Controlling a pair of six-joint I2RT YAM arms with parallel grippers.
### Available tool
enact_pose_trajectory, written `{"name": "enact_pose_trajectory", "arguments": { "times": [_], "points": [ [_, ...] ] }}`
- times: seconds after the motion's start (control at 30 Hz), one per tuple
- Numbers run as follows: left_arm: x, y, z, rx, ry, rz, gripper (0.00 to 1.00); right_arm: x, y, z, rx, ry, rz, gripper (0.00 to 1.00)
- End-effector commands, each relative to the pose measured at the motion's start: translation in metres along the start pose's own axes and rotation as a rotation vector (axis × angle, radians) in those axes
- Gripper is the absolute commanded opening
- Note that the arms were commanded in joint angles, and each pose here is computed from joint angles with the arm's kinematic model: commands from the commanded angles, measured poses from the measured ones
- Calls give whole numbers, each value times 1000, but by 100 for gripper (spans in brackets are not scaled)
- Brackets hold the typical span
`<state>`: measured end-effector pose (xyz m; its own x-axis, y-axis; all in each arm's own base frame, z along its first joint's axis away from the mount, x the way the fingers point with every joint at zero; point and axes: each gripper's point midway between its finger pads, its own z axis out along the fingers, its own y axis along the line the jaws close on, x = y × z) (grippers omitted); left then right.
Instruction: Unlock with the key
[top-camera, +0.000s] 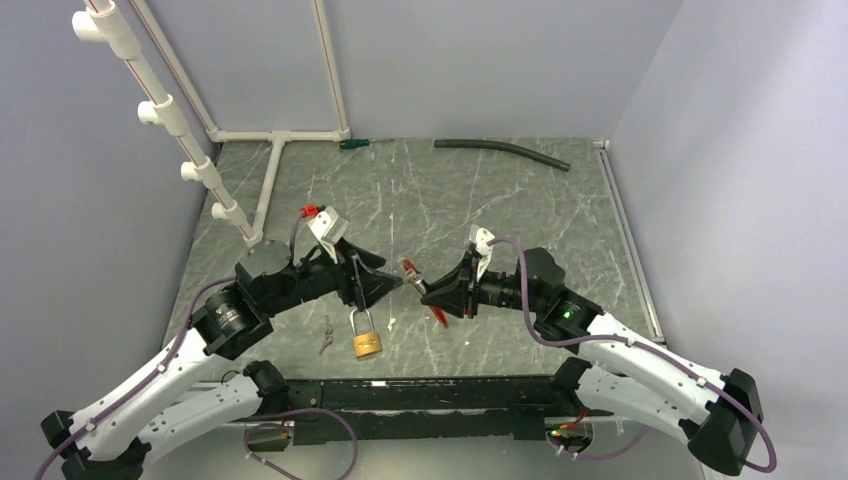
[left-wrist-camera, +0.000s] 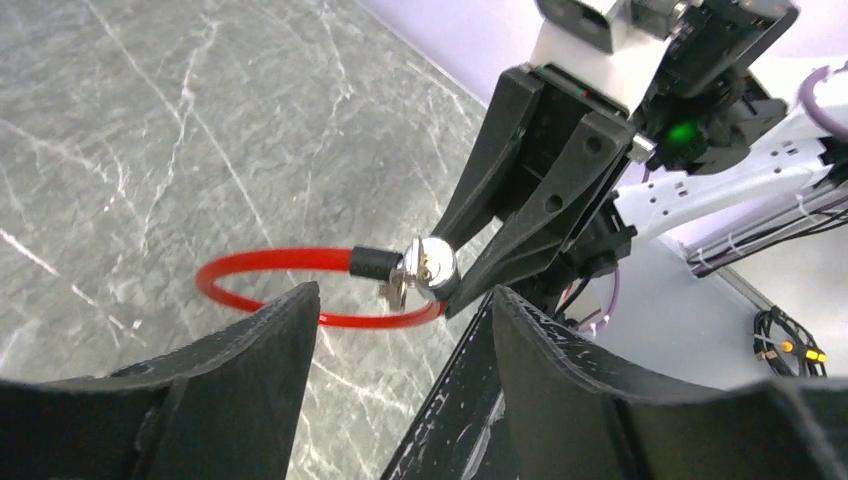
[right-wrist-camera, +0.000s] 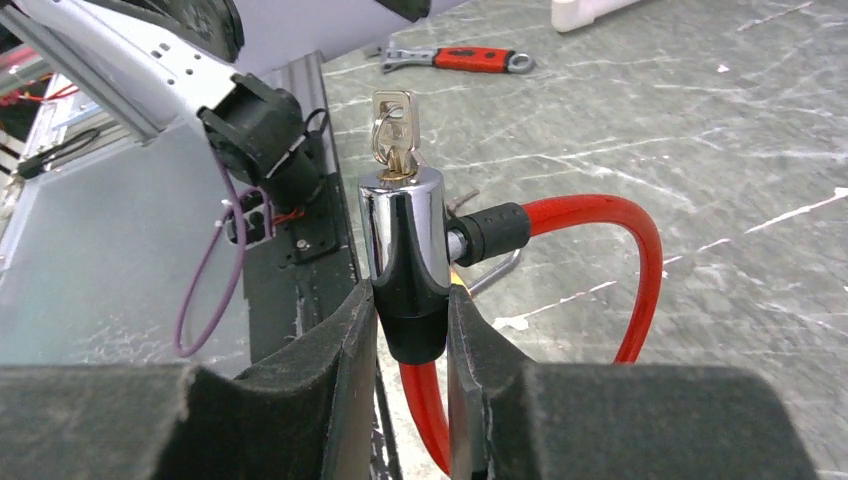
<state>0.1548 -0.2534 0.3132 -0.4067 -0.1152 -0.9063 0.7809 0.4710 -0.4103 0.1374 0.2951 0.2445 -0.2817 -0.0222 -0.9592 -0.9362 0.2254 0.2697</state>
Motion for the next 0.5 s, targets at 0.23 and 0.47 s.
{"name": "enact_pose_trajectory", "arguments": {
  "times": [0.23, 0.47],
  "points": [
    [36, 41, -2, -116, -15, 107, 68, -76, 22, -13, -27, -94, -23, 0],
    [43, 57, 17, -93, -170, 230, 78, -90, 37, -22, -82, -85, 125, 0]
  ]
}}
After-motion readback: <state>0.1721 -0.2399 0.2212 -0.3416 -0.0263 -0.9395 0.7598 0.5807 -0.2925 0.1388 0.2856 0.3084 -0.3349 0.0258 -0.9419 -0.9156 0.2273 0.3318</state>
